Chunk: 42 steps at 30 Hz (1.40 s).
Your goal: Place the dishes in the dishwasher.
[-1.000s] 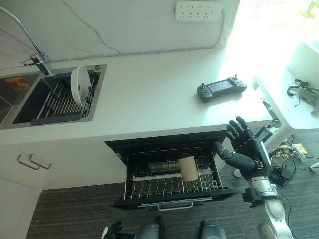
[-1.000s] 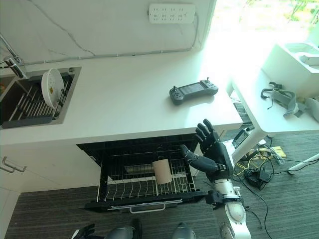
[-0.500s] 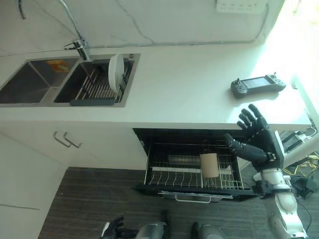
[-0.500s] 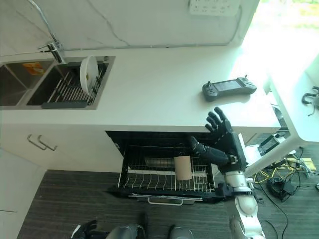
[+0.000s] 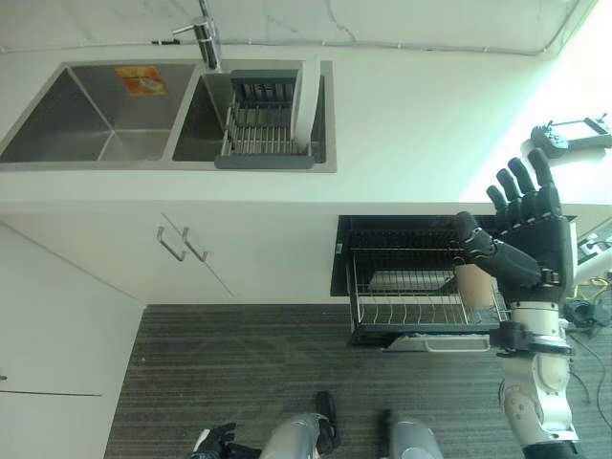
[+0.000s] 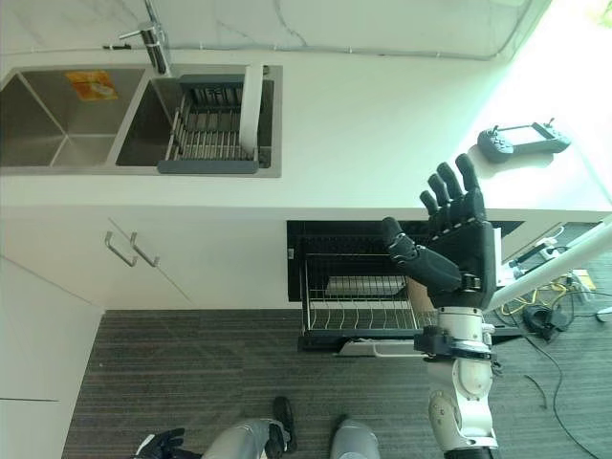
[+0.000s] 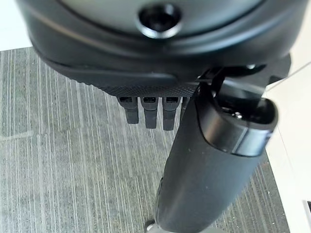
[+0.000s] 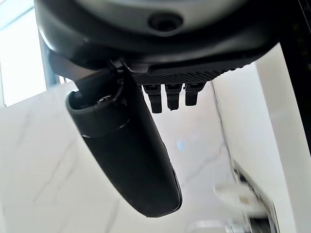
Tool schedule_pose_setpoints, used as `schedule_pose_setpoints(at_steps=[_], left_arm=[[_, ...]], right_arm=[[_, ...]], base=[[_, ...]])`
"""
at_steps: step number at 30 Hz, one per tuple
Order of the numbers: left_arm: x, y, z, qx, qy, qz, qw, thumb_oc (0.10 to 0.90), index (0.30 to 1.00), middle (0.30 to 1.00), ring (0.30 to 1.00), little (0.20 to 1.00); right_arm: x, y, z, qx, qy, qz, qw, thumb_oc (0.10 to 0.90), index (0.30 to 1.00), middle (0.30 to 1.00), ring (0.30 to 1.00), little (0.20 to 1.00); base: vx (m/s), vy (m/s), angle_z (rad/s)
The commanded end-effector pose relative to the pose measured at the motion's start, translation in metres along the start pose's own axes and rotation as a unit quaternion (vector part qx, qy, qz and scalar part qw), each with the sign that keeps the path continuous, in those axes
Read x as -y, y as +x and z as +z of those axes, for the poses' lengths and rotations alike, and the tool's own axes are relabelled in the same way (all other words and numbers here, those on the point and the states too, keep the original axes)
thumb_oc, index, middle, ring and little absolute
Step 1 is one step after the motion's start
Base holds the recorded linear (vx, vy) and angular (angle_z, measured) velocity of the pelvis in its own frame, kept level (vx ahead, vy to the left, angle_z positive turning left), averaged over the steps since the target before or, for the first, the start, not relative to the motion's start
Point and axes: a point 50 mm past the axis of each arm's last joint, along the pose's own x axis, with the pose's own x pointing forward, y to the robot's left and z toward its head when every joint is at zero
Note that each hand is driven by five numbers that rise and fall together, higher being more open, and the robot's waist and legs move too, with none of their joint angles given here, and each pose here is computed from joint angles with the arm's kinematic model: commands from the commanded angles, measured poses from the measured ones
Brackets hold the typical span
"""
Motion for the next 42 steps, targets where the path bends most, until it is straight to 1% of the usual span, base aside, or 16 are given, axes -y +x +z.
schedule_pose_setpoints(at_steps=[1, 4, 7, 9, 14, 19, 25, 29, 33, 36, 38, 42], left_arm=[[0.004, -0.003, -0.015, -0.018, -0.004, 0.002, 1.0, 0.8, 0.9, 0.9, 0.9, 0.9], [0.004, -0.003, -0.016, -0.02, -0.016, 0.004, 1.0, 0.8, 0.9, 0.9, 0.9, 0.9], [0.009, -0.005, -0.022, -0.028, -0.026, -0.004, 0.999, 0.8, 0.9, 0.9, 0.9, 0.9], [0.014, -0.007, -0.025, -0.034, -0.025, -0.011, 0.999, 0.8, 0.9, 0.9, 0.9, 0.9], [0.021, -0.011, -0.041, -0.072, -0.049, -0.015, 0.996, 0.8, 0.9, 0.9, 0.9, 0.9], [0.022, -0.016, -0.061, -0.115, -0.025, -0.011, 0.993, 0.8, 0.9, 0.9, 0.9, 0.9], [0.018, -0.02, -0.076, -0.159, -0.005, -0.002, 0.987, 0.8, 0.9, 0.9, 0.9, 0.9], [0.013, -0.018, -0.074, -0.159, -0.004, 0.004, 0.987, 0.8, 0.9, 0.9, 0.9, 0.9], [0.003, -0.016, -0.069, -0.158, -0.018, 0.015, 0.987, 0.8, 0.9, 0.9, 0.9, 0.9], [-0.002, -0.014, -0.063, -0.151, -0.036, 0.024, 0.988, 0.8, 0.9, 0.9, 0.9, 0.9], [0.006, -0.016, -0.068, -0.158, -0.028, 0.011, 0.987, 0.8, 0.9, 0.9, 0.9, 0.9], [0.015, -0.02, -0.076, -0.173, -0.009, -0.002, 0.985, 0.8, 0.9, 0.9, 0.9, 0.9]], right_arm=[[-0.004, 0.028, 0.044, 0.129, -0.009, 0.03, 0.991, 0.8, 0.9, 0.9, 0.9, 0.9], [-0.004, 0.028, 0.041, 0.114, -0.021, 0.027, 0.993, 0.8, 0.9, 0.9, 0.9, 0.9], [-0.003, 0.029, 0.044, 0.114, -0.063, 0.034, 0.991, 0.8, 0.9, 0.9, 0.9, 0.9], [-0.002, 0.032, 0.043, 0.109, -0.064, 0.023, 0.992, 0.8, 0.9, 0.9, 0.9, 0.9], [-0.008, 0.034, 0.037, 0.089, -0.081, 0.031, 0.992, 0.8, 0.9, 0.9, 0.9, 0.9], [-0.009, 0.033, 0.039, 0.095, -0.097, 0.028, 0.99, 0.8, 0.9, 0.9, 0.9, 0.9], [-0.008, 0.031, 0.042, 0.1, -0.081, 0.014, 0.991, 0.8, 0.9, 0.9, 0.9, 0.9], [-0.012, 0.033, 0.043, 0.11, -0.067, 0.016, 0.992, 0.8, 0.9, 0.9, 0.9, 0.9], [-0.021, 0.038, 0.045, 0.133, -0.053, 0.041, 0.989, 0.8, 0.9, 0.9, 0.9, 0.9], [-0.029, 0.05, 0.048, 0.153, -0.045, 0.061, 0.985, 0.8, 0.9, 0.9, 0.9, 0.9], [-0.032, 0.055, 0.049, 0.155, -0.049, 0.058, 0.985, 0.8, 0.9, 0.9, 0.9, 0.9], [-0.032, 0.057, 0.05, 0.149, -0.051, 0.046, 0.986, 0.8, 0.9, 0.9, 0.9, 0.9]], base=[[0.0, -0.144, -0.82], [0.03, -0.16, 0.2], [0.17, -0.148, 0.39], [0.1, -0.051, 0.31], [0.2, 0.118, 0.03], [0.27, 0.255, -0.14], [0.23, 0.273, -0.2], [0.1, 0.199, -0.22], [-0.02, -0.014, -0.38], [-0.13, -0.105, -0.88], [-0.02, -0.071, -0.42], [0.03, -0.024, 0.17]])
